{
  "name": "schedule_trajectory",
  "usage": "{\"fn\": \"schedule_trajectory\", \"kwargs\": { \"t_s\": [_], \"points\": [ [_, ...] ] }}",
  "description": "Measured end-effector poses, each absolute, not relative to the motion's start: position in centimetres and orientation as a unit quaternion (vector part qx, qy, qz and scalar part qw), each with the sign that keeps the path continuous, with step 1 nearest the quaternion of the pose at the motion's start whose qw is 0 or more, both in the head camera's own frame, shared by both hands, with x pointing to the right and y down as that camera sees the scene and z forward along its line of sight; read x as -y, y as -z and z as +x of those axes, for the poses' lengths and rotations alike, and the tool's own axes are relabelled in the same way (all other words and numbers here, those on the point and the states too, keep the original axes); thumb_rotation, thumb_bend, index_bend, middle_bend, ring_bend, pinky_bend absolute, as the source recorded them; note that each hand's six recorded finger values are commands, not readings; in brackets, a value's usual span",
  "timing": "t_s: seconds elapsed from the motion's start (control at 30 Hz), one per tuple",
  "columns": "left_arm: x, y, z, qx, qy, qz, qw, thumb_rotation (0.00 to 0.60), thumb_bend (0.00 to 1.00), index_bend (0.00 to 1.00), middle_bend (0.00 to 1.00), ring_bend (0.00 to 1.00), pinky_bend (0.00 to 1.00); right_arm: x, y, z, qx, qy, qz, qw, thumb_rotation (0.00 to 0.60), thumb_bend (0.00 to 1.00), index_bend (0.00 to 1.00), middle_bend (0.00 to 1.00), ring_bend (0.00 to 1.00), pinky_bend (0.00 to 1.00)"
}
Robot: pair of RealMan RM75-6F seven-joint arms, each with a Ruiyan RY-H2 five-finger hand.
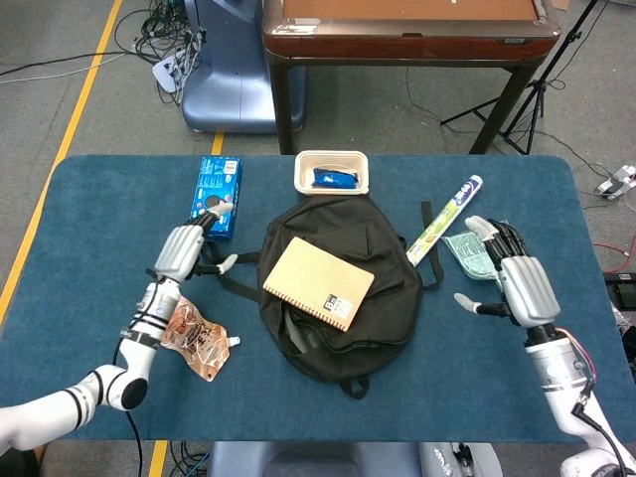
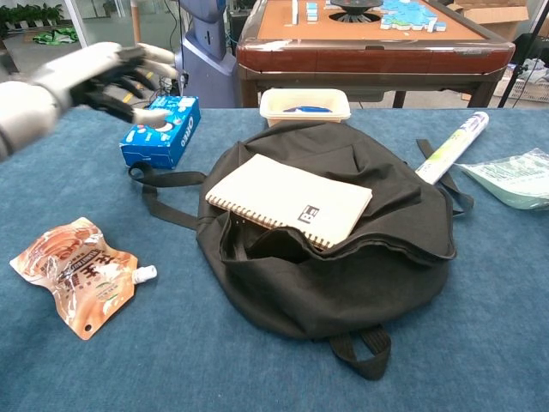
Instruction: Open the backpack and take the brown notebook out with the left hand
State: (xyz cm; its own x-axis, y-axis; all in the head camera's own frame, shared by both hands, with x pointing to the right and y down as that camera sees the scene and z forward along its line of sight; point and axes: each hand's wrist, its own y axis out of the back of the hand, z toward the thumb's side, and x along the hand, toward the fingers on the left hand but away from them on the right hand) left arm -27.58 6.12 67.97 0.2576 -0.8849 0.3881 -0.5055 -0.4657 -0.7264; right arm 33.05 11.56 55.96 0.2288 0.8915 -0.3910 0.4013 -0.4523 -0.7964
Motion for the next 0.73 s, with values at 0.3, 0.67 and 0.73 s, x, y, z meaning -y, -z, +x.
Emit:
{"fn": "schedule_trajectory", "kwargs": {
  "t_s": [0.3, 0.67, 0.73],
  "points": [
    [-9.9, -64.6, -36.5, -0.461, 0.48, -0.688, 0.289, 0.6, 0.25, 0.19, 0.14, 0.2, 0.19, -12.8, -56.8, 36.4, 0.412, -0.499, -0.698, 0.306, 0.6, 0.27, 0.34, 0.34, 0.2, 0.22],
    [-17.1, -60.2, -42.8, -0.452, 0.558, -0.62, 0.315, 0.6, 0.25, 0.23, 0.15, 0.2, 0.19, -15.5, -56.6, 40.0, 0.412, -0.529, -0.668, 0.323, 0.6, 0.3, 0.45, 0.42, 0.27, 0.25],
    [-18.5, -59.5, -43.3, -0.455, 0.565, -0.612, 0.316, 0.6, 0.25, 0.23, 0.15, 0.2, 0.19, -16.0, -56.6, 40.4, 0.416, -0.532, -0.662, 0.324, 0.6, 0.3, 0.46, 0.43, 0.28, 0.25]
  ]
}}
